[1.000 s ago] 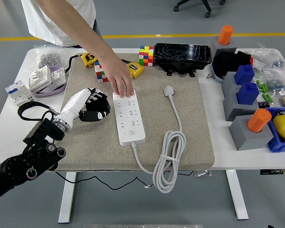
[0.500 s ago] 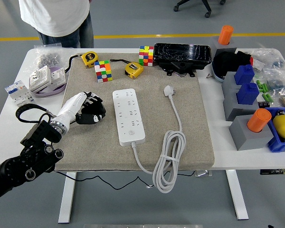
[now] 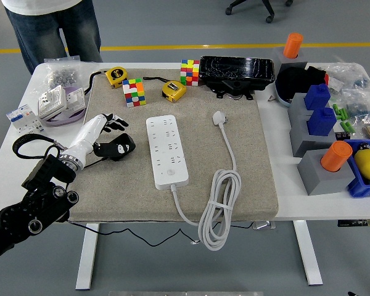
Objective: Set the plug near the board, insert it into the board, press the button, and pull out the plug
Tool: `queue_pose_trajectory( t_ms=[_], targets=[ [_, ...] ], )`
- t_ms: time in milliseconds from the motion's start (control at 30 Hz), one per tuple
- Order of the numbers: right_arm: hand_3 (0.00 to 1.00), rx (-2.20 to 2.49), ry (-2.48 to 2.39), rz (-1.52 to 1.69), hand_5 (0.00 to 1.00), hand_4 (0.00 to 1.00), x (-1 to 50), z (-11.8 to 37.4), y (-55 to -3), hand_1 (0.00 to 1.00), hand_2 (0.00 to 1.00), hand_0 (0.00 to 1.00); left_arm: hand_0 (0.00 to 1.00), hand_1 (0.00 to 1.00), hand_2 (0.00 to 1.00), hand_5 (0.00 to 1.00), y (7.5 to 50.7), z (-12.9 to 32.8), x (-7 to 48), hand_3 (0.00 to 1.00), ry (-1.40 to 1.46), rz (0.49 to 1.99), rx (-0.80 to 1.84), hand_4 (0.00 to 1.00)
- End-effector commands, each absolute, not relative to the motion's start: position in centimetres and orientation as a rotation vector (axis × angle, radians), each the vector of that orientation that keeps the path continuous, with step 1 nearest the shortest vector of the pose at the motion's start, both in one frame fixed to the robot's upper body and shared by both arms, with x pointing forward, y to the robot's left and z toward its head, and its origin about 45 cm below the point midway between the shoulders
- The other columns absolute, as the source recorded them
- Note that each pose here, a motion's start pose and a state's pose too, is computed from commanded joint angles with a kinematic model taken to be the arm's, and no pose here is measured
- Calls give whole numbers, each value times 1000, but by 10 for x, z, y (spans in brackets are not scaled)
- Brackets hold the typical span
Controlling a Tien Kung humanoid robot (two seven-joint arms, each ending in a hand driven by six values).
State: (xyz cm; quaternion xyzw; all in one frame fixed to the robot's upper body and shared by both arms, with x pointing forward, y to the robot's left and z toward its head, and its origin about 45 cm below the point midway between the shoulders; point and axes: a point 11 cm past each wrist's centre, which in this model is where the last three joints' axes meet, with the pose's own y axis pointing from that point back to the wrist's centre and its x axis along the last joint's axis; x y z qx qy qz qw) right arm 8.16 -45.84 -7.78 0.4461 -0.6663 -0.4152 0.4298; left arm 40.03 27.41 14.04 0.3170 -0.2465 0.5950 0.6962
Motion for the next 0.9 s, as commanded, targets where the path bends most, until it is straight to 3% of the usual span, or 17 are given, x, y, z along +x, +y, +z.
queue_pose_trajectory(
  t_ms=[500, 900],
  targets=[
    [596, 1124, -1663, -1025, 532, 935, 87, -76, -459, 687, 695, 678, 617, 654, 624, 243, 322, 174, 395, 633, -453, 1548, 541, 922],
    [596, 1125, -1650, -1012, 531, 934, 89, -76, -460, 687, 695, 680, 610, 648, 618, 301, 353, 175, 387, 612, -385, 1657, 514, 879]
  ],
)
